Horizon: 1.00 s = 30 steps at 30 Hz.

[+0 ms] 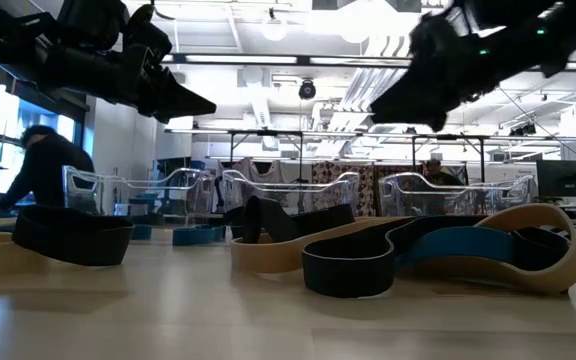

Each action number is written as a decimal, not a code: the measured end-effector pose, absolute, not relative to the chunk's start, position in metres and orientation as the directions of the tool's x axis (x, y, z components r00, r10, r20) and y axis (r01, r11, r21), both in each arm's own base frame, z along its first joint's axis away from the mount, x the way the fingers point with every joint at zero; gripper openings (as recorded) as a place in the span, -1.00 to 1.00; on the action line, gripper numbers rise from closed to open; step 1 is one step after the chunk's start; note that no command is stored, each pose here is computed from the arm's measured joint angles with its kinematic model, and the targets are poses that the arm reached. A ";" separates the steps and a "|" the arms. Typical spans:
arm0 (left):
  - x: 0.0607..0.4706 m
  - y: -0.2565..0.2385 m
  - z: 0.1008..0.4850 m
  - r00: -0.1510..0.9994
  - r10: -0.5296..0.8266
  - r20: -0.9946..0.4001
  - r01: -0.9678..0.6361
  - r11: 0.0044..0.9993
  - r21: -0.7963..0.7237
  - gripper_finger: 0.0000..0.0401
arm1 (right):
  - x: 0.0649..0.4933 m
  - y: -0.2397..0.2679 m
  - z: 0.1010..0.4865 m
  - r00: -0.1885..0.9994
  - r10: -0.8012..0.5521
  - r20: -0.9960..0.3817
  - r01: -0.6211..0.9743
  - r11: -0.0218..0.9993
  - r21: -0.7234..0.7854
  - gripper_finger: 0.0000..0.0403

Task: Sort rubber bands into baskets
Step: Put the blue rubber band into the right transparent bin

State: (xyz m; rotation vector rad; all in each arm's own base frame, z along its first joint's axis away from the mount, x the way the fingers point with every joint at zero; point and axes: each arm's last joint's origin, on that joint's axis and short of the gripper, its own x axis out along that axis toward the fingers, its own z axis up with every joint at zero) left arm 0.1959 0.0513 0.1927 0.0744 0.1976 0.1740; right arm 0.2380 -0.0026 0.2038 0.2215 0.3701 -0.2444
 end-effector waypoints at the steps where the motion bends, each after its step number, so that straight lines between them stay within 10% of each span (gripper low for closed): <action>1: 0.196 0.051 0.193 0.966 0.179 -0.189 -0.165 0.982 0.091 -1.00 | 0.245 -0.001 0.202 0.898 -0.190 -0.397 0.273 0.948 0.165 -0.32; 30: 0.196 0.051 0.193 0.965 0.179 -0.190 -0.164 0.982 0.091 -1.00 | 0.354 0.025 0.126 0.725 -0.218 -0.653 0.318 0.947 0.037 -0.20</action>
